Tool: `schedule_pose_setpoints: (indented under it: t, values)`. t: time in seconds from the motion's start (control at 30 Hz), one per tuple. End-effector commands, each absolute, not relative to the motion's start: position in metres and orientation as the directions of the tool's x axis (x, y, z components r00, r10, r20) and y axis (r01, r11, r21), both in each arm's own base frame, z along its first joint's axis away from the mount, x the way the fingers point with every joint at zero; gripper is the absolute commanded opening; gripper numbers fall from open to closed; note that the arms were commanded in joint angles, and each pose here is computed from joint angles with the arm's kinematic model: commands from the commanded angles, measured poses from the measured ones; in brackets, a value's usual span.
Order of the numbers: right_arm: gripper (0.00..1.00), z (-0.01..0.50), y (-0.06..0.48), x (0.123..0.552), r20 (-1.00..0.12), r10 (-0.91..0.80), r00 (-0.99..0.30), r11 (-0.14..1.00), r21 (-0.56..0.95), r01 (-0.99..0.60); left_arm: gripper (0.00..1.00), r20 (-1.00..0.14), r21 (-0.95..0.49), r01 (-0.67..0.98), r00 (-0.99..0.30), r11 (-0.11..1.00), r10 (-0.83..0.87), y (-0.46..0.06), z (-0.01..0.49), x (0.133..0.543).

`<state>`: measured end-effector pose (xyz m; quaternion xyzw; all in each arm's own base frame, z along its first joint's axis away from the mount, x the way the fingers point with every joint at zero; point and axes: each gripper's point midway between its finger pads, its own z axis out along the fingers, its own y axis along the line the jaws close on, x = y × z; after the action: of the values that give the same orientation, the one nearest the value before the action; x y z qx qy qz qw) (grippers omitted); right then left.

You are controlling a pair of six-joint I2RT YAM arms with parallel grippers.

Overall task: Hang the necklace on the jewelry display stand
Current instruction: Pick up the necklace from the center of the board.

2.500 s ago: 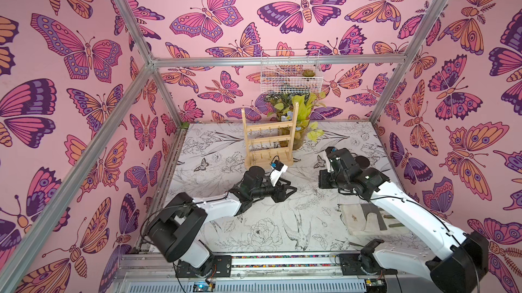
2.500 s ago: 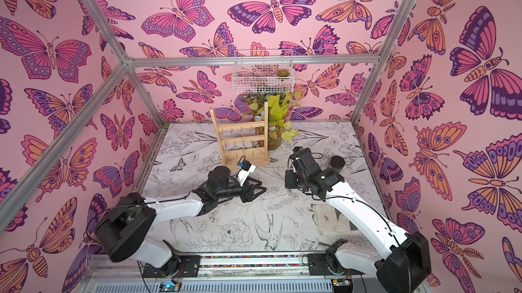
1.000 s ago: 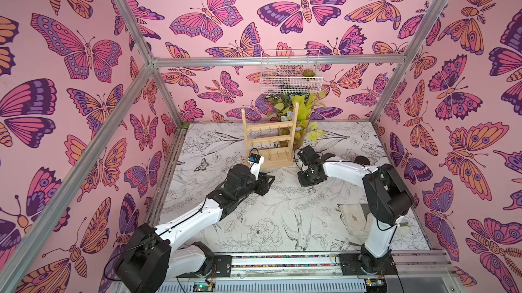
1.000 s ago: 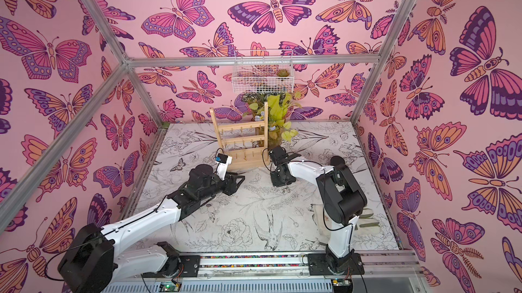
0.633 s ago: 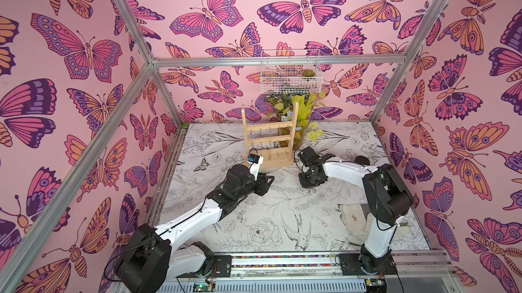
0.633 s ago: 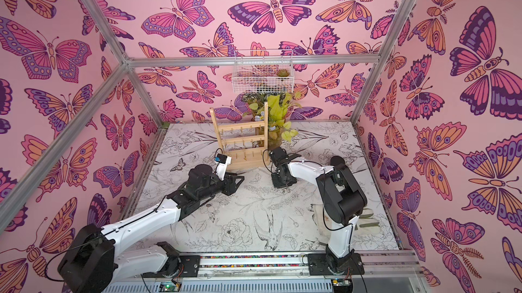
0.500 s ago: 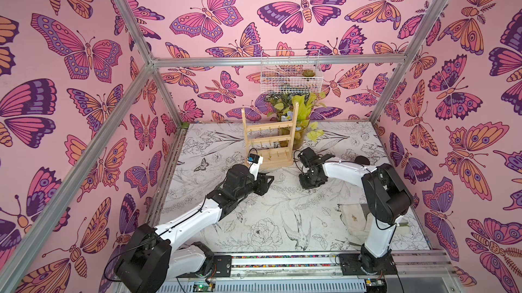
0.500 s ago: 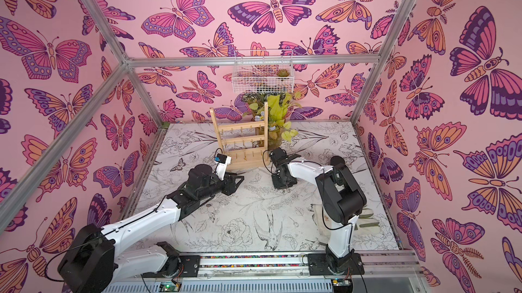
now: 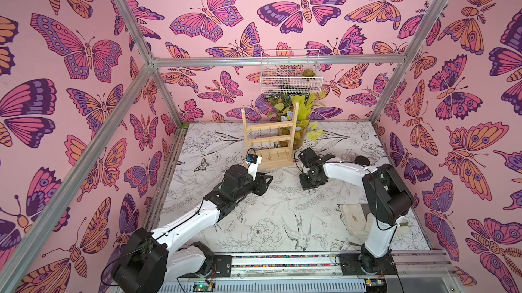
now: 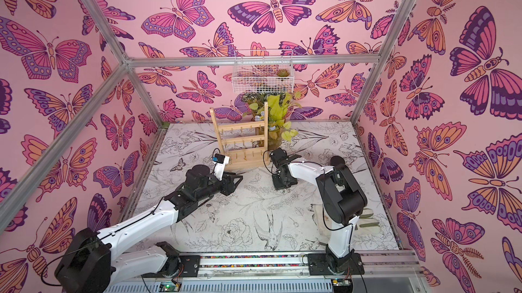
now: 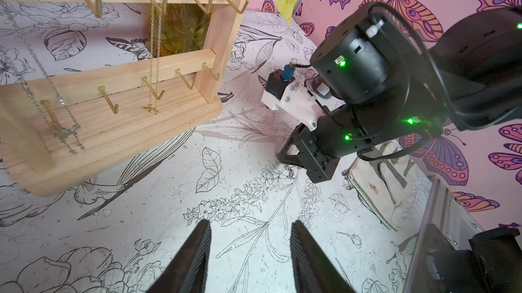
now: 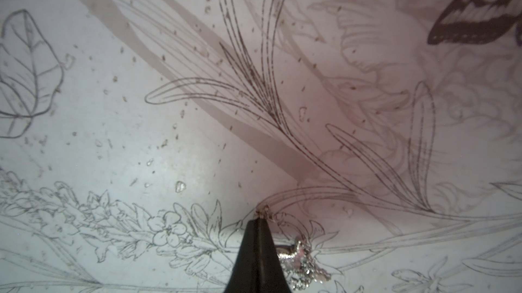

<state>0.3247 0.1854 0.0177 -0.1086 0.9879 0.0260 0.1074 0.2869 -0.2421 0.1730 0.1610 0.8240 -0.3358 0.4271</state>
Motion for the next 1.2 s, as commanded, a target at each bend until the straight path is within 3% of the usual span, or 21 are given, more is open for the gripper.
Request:
schedule_pose_setpoints:
  t: [0.0,0.53,0.7,1.17]
  values:
    - [0.02,0.02,0.181,0.315,-0.192,-0.193,-0.962,0.978,0.038,-0.204,0.48,-0.792,-0.43,0.558,-0.611,0.71,0.001,-0.243,0.162,0.282]
    - [0.0,0.088,0.189,0.318,-0.341,-0.158,-0.927,0.971,0.118,-0.209,0.46,-0.776,-0.441,0.619,-0.627,0.651,0.071,-0.275,0.15,0.28]
    - [0.0,0.134,0.197,0.315,-0.436,-0.161,-0.885,0.958,0.145,-0.246,0.49,-0.818,-0.393,0.752,-0.548,0.53,0.171,-0.311,0.15,0.269]
    - [0.0,0.243,0.218,0.295,-0.641,-0.159,-0.751,0.901,0.216,-0.375,0.52,-0.913,-0.319,0.885,-0.383,0.338,0.142,-0.346,0.184,0.276]
